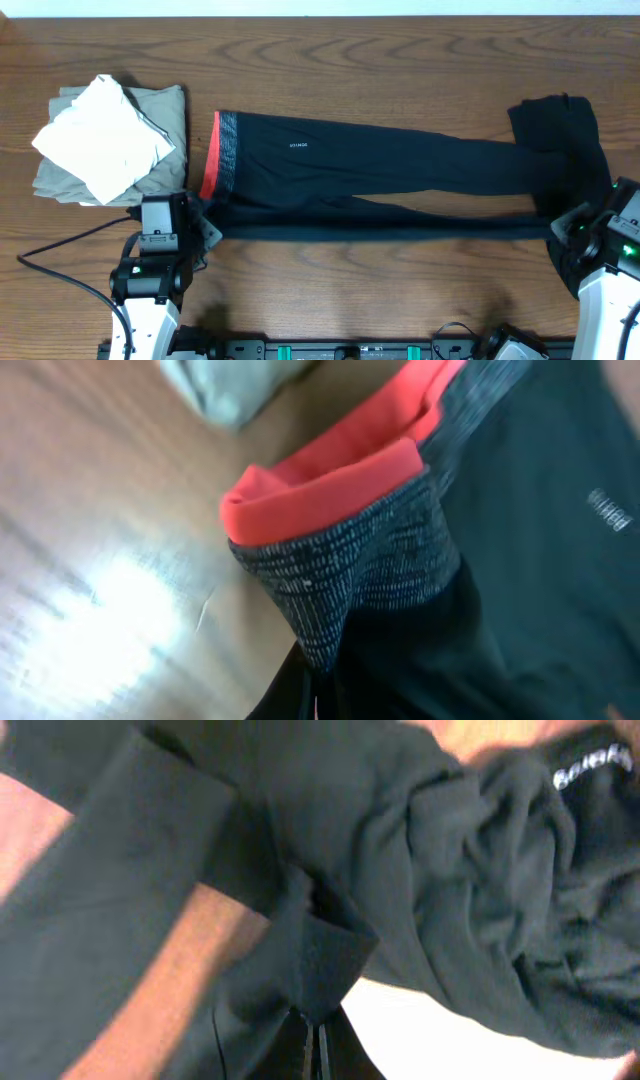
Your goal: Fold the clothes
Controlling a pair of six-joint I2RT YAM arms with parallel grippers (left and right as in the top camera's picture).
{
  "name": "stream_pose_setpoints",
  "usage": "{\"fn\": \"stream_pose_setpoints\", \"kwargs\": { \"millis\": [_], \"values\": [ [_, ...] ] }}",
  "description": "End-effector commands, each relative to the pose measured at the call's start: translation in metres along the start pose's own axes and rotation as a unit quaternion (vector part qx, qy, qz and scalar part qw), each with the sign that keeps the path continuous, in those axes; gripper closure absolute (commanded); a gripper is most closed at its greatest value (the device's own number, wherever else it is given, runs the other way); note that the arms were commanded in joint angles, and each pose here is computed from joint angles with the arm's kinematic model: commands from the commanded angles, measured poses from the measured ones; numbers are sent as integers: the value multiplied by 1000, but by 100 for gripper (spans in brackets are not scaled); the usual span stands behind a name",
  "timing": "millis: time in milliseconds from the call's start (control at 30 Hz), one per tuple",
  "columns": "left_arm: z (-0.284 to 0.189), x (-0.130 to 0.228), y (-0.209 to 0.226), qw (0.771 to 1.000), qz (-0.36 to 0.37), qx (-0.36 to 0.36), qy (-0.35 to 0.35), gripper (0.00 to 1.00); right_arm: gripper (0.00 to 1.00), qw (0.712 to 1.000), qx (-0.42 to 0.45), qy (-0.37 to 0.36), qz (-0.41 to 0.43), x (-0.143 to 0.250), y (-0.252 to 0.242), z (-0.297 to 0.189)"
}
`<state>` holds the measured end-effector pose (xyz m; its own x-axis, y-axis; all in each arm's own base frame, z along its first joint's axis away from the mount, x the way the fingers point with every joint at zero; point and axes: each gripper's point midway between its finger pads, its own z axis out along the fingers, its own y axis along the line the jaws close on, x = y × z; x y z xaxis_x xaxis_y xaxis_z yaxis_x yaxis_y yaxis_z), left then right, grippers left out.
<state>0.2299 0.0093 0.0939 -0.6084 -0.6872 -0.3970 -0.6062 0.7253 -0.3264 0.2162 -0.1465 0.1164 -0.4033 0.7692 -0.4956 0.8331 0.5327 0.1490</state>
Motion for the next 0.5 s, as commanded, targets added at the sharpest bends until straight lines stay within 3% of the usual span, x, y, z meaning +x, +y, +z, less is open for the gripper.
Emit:
{"fn": "stream_pose_setpoints", "kwargs": {
  "millis": [0, 267, 467],
  "values": [
    [-8, -29, -8, 998, 2, 5, -62, 94, 99, 1000, -4, -20, 8, -15, 3, -7],
    [-21, -77, -52, 983, -7, 94, -158, 94, 99, 1000, -11, -13, 8, -24, 13, 6],
    [-11, -86, -61, 981, -8, 102, -166, 94, 99, 999, -32, -4, 5, -34, 30, 19]
  ]
}}
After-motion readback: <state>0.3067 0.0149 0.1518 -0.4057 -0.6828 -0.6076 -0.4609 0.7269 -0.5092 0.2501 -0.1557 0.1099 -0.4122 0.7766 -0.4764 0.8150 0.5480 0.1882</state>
